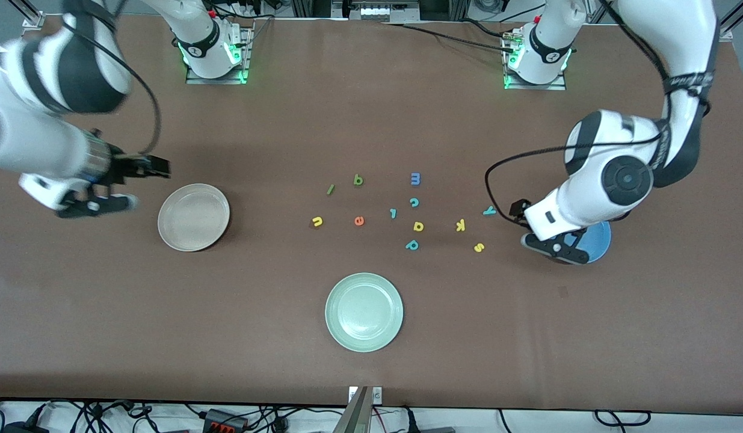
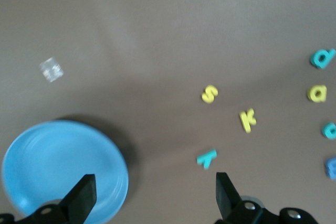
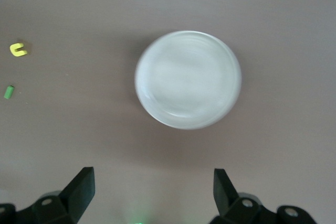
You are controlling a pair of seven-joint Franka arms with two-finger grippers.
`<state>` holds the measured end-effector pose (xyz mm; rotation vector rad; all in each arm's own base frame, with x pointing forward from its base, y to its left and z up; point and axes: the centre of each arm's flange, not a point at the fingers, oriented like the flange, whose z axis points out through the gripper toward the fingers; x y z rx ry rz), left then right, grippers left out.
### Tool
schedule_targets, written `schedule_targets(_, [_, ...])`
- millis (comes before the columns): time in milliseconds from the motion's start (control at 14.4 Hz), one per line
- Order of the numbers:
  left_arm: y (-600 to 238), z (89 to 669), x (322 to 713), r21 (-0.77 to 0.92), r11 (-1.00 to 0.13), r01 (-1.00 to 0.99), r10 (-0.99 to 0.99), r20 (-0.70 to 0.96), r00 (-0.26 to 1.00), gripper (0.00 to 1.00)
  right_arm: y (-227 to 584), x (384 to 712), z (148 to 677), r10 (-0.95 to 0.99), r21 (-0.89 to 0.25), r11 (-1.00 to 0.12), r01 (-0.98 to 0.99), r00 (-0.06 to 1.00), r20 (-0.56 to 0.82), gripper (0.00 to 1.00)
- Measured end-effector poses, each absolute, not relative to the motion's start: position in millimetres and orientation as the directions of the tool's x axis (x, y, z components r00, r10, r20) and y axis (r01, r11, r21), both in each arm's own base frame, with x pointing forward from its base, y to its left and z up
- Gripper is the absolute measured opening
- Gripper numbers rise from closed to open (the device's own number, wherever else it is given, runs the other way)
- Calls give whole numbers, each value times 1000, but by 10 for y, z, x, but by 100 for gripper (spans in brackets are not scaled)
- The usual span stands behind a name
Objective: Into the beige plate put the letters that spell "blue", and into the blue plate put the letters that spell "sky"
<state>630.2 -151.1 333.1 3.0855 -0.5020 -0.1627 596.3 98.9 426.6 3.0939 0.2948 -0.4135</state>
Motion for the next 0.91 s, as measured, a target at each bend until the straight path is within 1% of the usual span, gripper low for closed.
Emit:
schedule_targets(209, [-1723, 2922, 6355, 30, -946, -324, -325, -73, 943, 100, 1496, 6077, 3642, 236, -29, -971, 237, 937, -256, 100])
schedule_targets(348, [-1896, 2680, 6357, 30, -951, -308, -309, -54, 949, 100, 1837, 6093, 3350, 252, -20, -967, 254, 939, -234, 100])
schedule_targets(557, [-2049, 2320, 6335, 32, -953, -300, -301, -47, 952, 100, 2373, 6036, 3056, 273, -26, -962, 274, 943, -190, 100])
schedule_targets(766, [-2162, 1965, 6273, 32, -967, -254, -256, -67, 964, 100, 2902, 5943, 2793, 251, -33, -968, 249, 960, -124, 100])
schedule_targets(905, [-2182, 1833, 6248, 31, -970, -241, -243, -78, 967, 100, 3163, 5863, 2581, 231, -27, -973, 230, 968, -101, 100])
